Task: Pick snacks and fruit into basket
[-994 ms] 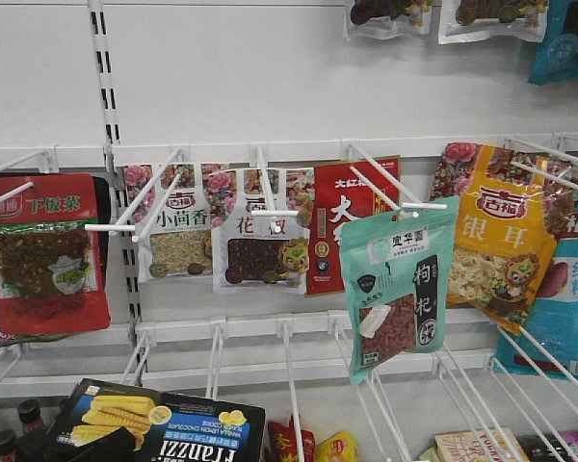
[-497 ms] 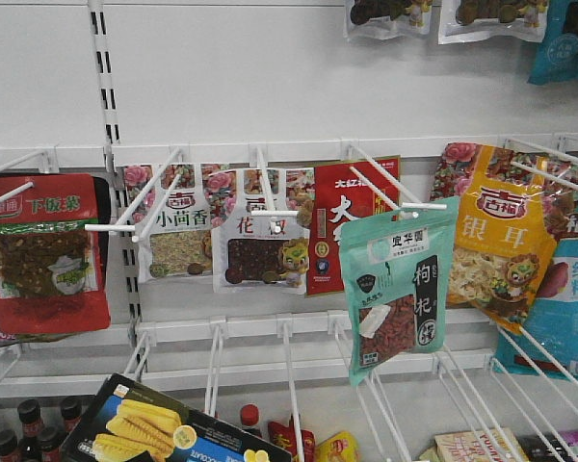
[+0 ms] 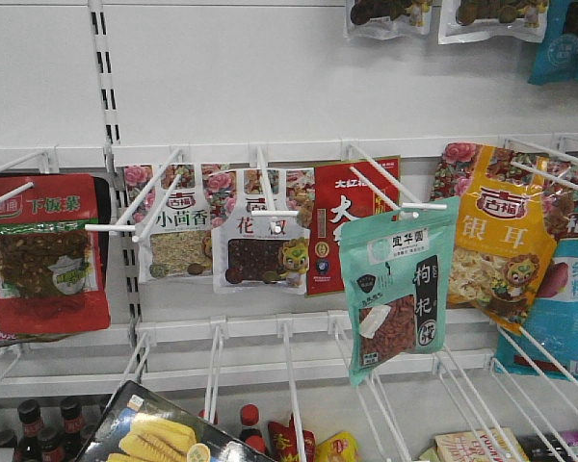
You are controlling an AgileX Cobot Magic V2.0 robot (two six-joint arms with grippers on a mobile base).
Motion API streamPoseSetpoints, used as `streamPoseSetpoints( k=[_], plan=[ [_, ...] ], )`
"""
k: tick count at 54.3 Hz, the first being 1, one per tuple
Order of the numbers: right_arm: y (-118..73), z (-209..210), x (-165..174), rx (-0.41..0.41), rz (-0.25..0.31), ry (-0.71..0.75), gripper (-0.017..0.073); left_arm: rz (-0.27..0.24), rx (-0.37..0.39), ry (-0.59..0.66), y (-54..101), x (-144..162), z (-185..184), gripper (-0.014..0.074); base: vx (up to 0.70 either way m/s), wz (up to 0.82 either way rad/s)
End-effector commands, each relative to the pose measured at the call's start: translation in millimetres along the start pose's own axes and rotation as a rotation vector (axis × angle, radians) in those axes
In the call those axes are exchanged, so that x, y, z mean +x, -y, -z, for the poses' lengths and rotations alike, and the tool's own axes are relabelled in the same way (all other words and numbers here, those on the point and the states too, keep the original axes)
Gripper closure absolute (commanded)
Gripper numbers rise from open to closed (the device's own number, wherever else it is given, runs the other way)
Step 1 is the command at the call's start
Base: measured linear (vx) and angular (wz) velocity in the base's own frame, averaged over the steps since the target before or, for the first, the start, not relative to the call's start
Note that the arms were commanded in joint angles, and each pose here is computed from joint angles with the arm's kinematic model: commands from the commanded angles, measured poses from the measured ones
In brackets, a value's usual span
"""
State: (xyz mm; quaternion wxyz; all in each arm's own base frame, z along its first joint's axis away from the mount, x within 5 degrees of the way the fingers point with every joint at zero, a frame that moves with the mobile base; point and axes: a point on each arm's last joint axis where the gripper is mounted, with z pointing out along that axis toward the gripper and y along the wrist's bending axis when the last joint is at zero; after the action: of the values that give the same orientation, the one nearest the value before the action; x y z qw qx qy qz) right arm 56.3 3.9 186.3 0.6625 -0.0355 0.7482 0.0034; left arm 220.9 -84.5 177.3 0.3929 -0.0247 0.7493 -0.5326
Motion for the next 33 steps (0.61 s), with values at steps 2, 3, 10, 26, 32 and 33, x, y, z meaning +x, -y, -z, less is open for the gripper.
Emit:
streamPoseSetpoints(
  k=[2, 3, 10, 26, 32, 33],
  plan=[
    [1.4, 1.0, -5.8, 0.017, 0.002, 0.089, 0.0569, -0.067, 0.157, 0.063, 20.0, -11.1, 0.8, 0.0591, 0.00, 0.00],
    [1.4, 1.0, -5.8, 0.017, 0.002, 0.089, 0.0569, -0.068, 0.157, 0.063, 20.0, -11.1, 0.8, 0.0591, 0.00, 0.00],
    [1.4, 1.0, -5.8, 0.017, 0.002, 0.089, 0.0569, -0.096, 0.156, 0.066, 20.0, -11.1, 0.8, 0.0591, 0.00, 0.00],
    [1.4, 1.0, -5.8, 0.017, 0.002, 0.089, 0.0569, -0.120, 0.129, 0.169, 18.2, -20.4, 1.5, 0.0591, 0.00, 0.00],
    [1.4, 1.0, -5.8, 0.017, 0.002, 0.089, 0.0569, -0.135, 0.128, 0.213, 18.4, -24.3, 2.3, 0.0591, 0.00, 0.00],
    [1.4, 1.0, -5.8, 0.017, 0.002, 0.089, 0.0569, -0.135, 0.128, 0.217, 18.4, -24.6, 2.3, 0.0591, 0.00, 0.00]
  ],
)
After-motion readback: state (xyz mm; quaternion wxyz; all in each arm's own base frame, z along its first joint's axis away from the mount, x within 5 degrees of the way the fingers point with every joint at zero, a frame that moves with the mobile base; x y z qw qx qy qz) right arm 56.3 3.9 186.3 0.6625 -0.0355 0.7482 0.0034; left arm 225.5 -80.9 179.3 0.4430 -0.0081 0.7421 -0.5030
